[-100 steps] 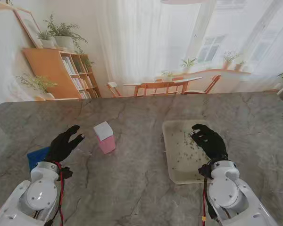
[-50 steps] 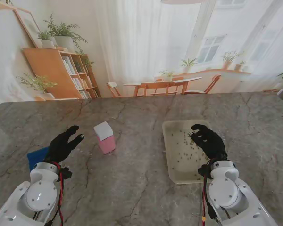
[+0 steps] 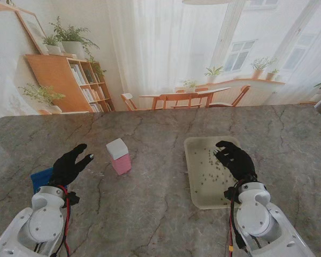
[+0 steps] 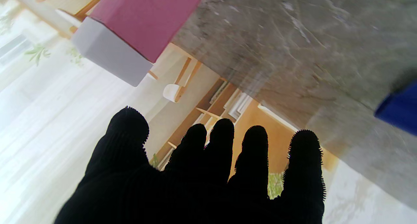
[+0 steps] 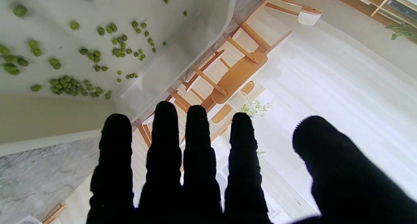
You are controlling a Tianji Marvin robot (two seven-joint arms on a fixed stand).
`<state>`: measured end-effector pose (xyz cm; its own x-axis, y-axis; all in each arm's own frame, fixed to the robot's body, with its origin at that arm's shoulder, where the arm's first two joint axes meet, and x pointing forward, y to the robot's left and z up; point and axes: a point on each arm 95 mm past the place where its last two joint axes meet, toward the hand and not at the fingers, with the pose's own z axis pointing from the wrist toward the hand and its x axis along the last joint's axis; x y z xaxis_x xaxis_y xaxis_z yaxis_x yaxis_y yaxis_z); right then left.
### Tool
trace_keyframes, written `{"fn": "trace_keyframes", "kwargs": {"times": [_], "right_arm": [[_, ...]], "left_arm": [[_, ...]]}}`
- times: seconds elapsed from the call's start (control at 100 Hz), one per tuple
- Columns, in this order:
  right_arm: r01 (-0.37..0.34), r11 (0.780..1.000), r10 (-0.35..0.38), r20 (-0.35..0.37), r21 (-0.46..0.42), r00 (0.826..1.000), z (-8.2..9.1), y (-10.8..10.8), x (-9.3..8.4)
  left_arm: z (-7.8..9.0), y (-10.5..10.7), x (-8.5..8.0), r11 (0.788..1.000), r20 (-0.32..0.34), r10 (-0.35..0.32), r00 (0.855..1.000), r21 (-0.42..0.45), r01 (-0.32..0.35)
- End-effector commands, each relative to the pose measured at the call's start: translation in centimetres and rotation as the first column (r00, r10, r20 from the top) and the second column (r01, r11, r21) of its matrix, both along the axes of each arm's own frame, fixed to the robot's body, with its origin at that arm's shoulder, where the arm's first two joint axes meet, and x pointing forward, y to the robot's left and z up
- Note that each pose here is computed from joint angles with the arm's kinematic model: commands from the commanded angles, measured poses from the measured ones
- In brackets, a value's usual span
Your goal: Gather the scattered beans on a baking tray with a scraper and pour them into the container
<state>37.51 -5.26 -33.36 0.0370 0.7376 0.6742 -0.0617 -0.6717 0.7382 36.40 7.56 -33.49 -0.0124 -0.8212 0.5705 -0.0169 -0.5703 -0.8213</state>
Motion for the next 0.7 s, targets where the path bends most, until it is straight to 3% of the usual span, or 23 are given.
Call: {"fn": "trace_keyframes", "kwargs": {"times": [0.0,0.11,0.28,0.46,0.69], "right_arm": [[-0.014,1.0,0.014,-0.014,0.009,1.0,-0.2,0.2,-0.1],[-0.02,1.0,0.02,-0.015,0.014,1.0,-0.3,0.3,0.0],[-0.032,0.999,0.032,-0.023,0.022,0.999,-0.4,0.6,0.1],[-0.04,0.999,0.04,-0.021,0.029,0.999,-0.4,0.7,0.2],[-0.052,0.998,0.053,-0.027,0.037,0.998,-0.4,1.0,0.3]], "left_arm": [[0.0,0.2,-0.7,1.0,-0.004,0.018,1.0,0.023,-0.018],[0.0,0.7,-1.4,0.997,-0.021,0.031,0.999,0.066,-0.03],[-0.9,0.6,-2.6,0.994,-0.109,-0.028,0.994,0.104,0.039],[-2.4,0.1,-3.6,0.987,-0.246,-0.104,0.964,0.097,0.131],[-3.8,-1.6,-3.6,0.985,-0.265,-0.146,0.953,0.053,0.166]]}}
